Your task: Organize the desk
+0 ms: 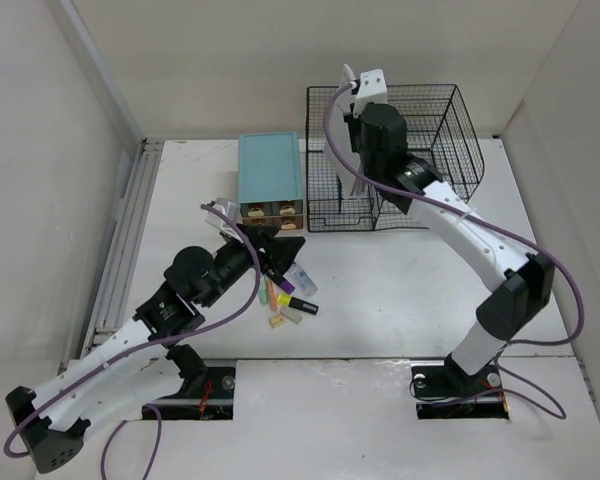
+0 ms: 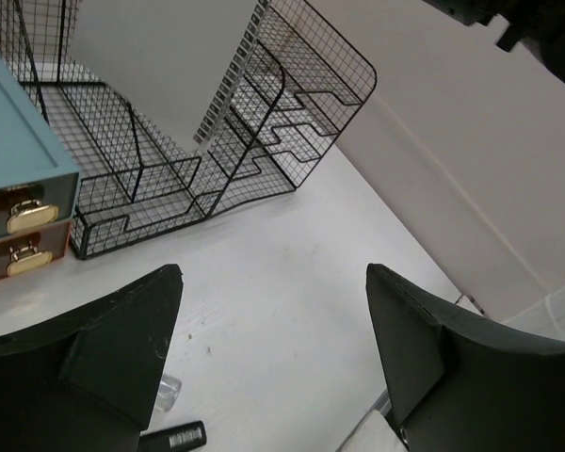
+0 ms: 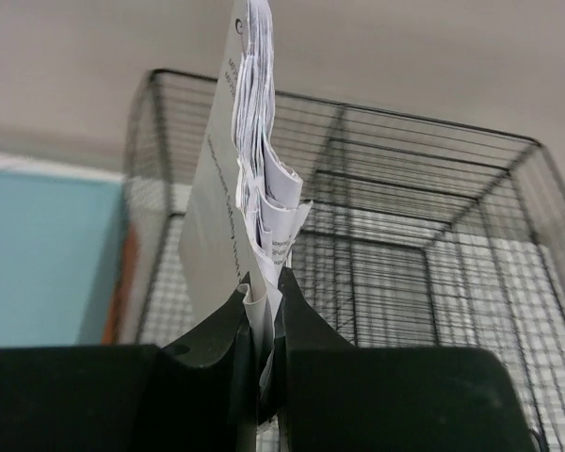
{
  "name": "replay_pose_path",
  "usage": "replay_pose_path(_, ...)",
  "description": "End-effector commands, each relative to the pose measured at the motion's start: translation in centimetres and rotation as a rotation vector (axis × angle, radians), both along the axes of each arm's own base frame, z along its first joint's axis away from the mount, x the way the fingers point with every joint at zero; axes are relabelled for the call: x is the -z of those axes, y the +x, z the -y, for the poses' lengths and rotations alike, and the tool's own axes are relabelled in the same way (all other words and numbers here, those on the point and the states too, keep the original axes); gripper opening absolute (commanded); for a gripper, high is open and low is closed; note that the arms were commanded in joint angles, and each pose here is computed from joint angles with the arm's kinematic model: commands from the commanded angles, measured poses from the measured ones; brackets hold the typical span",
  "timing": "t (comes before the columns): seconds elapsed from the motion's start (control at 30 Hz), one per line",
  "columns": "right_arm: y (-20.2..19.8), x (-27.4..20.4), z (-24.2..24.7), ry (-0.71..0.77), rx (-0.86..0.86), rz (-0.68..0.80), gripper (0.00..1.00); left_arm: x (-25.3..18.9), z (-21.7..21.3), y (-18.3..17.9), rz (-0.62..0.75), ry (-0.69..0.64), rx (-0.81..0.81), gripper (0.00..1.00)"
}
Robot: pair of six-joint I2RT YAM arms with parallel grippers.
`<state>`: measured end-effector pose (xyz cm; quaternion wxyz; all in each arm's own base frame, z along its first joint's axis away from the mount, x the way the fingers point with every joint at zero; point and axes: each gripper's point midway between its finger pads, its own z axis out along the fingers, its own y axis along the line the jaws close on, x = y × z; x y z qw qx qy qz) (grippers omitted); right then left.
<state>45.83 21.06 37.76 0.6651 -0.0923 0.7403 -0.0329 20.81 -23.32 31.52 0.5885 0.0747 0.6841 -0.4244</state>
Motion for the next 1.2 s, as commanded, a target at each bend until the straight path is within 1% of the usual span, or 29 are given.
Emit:
replay_pose_path(0.0,0.3,-7.2,6.0,0.149,0.398,0.228,0.0,0.2,-1.1,-0.3,-0.015,-0.025,-0.028,0.77)
replay_pose_path(0.03,0.4,-7.3,6.4,0.156,0.445,0.239,0.0,0.5,-1.1,-0.5,-0.024,-0.031,-0.028,0.77)
replay_pose_path(0.07,0.7,-6.8,6.7,0.132,0.485,0.235,0.0,0.8,-1.2,-0.5,-0.031,-0.023,-0.028,0.77)
replay_pose_path(0.1,0.4,-7.1,7.4,0.139,0.529,0.245,0.0,0.4,-1.5,-0.6,-0.022,-0.034,-0.037,0.77)
replay_pose_path(0.13,0.4,-7.4,7.4,0.156,0.53,0.259,0.0,0.7,-1.7,-0.7,-0.026,-0.03,-0.037,0.77)
replay_pose_path(0.2,0.7,-6.4,7.8,0.136,0.541,0.251,0.0,0.5,-1.9,-0.7,-0.026,-0.044,-0.047,0.77)
replay_pose_path(0.27,0.8,-6.6,9.0,0.131,0.564,0.257,0.0,0.7,-1.9,-0.7,-0.032,-0.037,-0.047,0.77)
replay_pose_path(0.43,0.8,-6.8,9.9,0.134,0.552,0.274,0.0,0.7,-1.9,-0.7,-0.032,-0.037,-0.047,0.77)
replay_pose_path(0.6,0.7,-6.2,10.2,0.095,0.571,0.263,0.0,0.9,-1.9,-0.7,-0.032,-0.037,-0.047,0.77)
replay_pose_path(0.67,0.1,-6.8,10.7,0.104,0.582,0.277,0.0,0.9,-1.8,-0.8,-0.032,-0.037,-0.038,0.77)
replay_pose_path(0.7,0.0,-6.2,10.9,0.082,0.595,0.263,0.0,0.9,-1.8,-0.8,-0.032,-0.037,-0.038,0.77)
replay_pose_path(0.73,-0.5,-7.0,10.6,0.109,0.586,0.289,0.0,0.9,-1.8,-0.8,-0.032,-0.037,-0.038,0.77)
replay_pose_path(0.77,-0.9,-7.1,10.9,0.091,0.587,0.293,0.0,0.7,-1.8,-0.8,-0.026,-0.044,-0.038,0.77)
replay_pose_path(0.8,-1.2,-6.9,10.4,0.082,0.584,0.293,0.0,1.1,-1.7,-0.8,-0.032,-0.037,-0.038,0.77)
replay_pose_path(0.83,-1.8,-7.8,10.1,0.104,0.573,0.322,0.0,1.1,-1.7,-0.8,-0.032,-0.037,-0.038,0.77)
replay_pose_path(0.87,-1.9,-7.6,10.4,0.082,0.59,0.317,0.0,0.9,-1.7,-0.8,-0.026,-0.044,-0.038,0.77)
replay_pose_path(0.97,-3.0,-8.3,10.3,0.095,0.593,0.332,0.0,1.2,-1.6,-0.6,-0.032,-0.037,-0.038,0.77)
replay_pose_path(1.07,-3.0,-8.5,10.3,0.102,0.594,0.338,0.0,1.4,-1.4,-0.7,-0.031,-0.036,-0.029,0.77)
replay_pose_path(1.17,-2.7,-7.4,10.2,0.084,0.606,0.318,0.0,1.4,-1.4,-0.7,-0.031,-0.036,-0.029,0.77)
